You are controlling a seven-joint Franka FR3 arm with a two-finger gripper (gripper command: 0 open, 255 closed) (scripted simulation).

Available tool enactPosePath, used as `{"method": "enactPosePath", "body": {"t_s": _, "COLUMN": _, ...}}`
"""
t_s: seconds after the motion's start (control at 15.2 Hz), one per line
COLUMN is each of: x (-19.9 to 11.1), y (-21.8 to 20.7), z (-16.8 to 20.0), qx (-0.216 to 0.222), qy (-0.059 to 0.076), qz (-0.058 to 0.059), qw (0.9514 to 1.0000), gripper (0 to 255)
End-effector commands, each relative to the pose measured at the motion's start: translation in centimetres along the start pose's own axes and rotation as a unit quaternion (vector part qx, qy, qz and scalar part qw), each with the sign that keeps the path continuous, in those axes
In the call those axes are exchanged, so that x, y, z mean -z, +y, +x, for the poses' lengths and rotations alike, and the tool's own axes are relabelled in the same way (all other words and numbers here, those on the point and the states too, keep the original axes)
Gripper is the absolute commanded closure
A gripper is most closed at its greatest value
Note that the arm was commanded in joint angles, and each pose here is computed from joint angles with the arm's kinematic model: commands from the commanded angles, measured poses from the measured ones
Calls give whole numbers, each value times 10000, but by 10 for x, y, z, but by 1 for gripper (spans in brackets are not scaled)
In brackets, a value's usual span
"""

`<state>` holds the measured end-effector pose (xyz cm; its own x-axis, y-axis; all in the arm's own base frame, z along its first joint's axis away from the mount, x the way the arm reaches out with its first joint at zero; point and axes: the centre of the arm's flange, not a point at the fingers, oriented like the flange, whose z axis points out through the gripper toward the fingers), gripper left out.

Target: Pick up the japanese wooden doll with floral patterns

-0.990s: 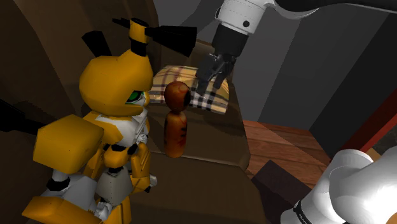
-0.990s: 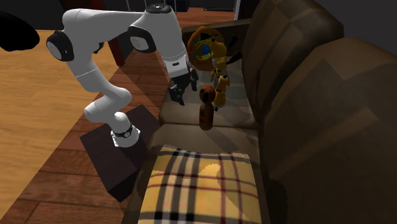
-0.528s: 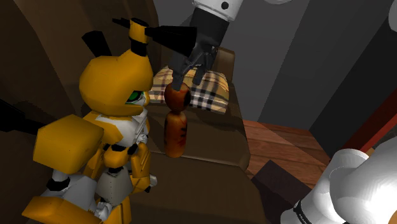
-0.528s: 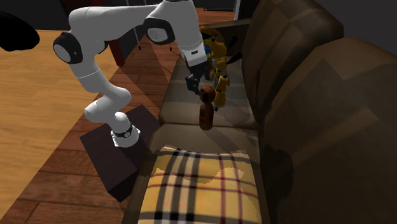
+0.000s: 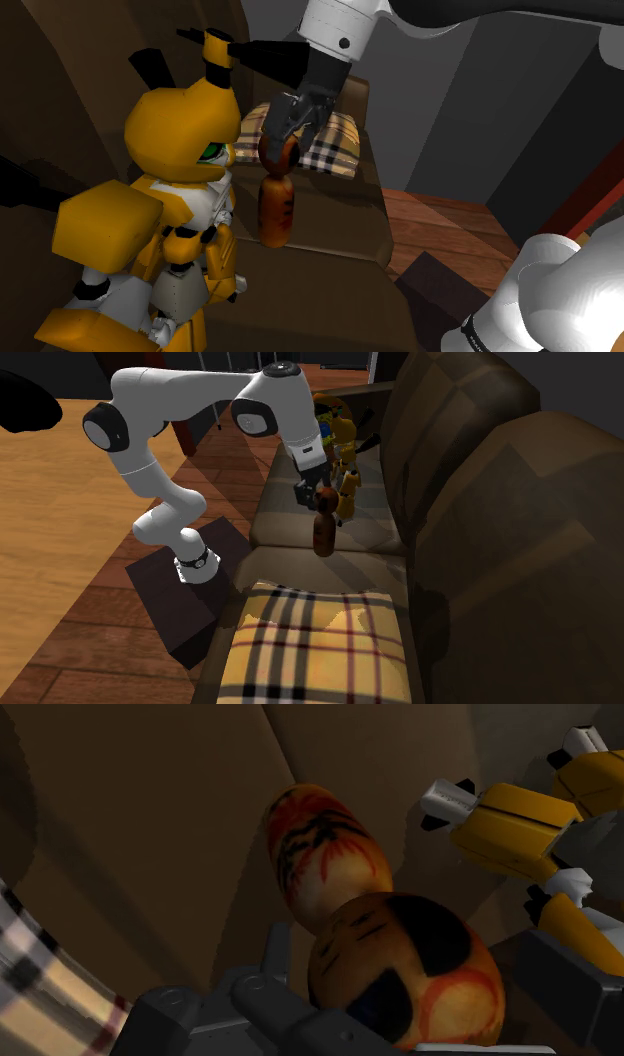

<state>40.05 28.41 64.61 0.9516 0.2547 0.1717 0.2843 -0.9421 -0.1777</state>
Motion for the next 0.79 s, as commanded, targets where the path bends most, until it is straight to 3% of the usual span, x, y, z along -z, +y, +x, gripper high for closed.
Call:
{"method": "enactPosePath", "body": {"t_s": 0.0, "x": -2, "y": 1, "z": -1, "qx": 0, "qy": 2, "qz": 0, "qw": 10000, "gripper": 255}}
{"method": "enactPosePath", "body": {"t_s": 0.73, "x": 9, "y": -2, "z": 1, "qx": 0, "qy": 2, "qz": 0, "qw": 10000, "gripper": 255}}
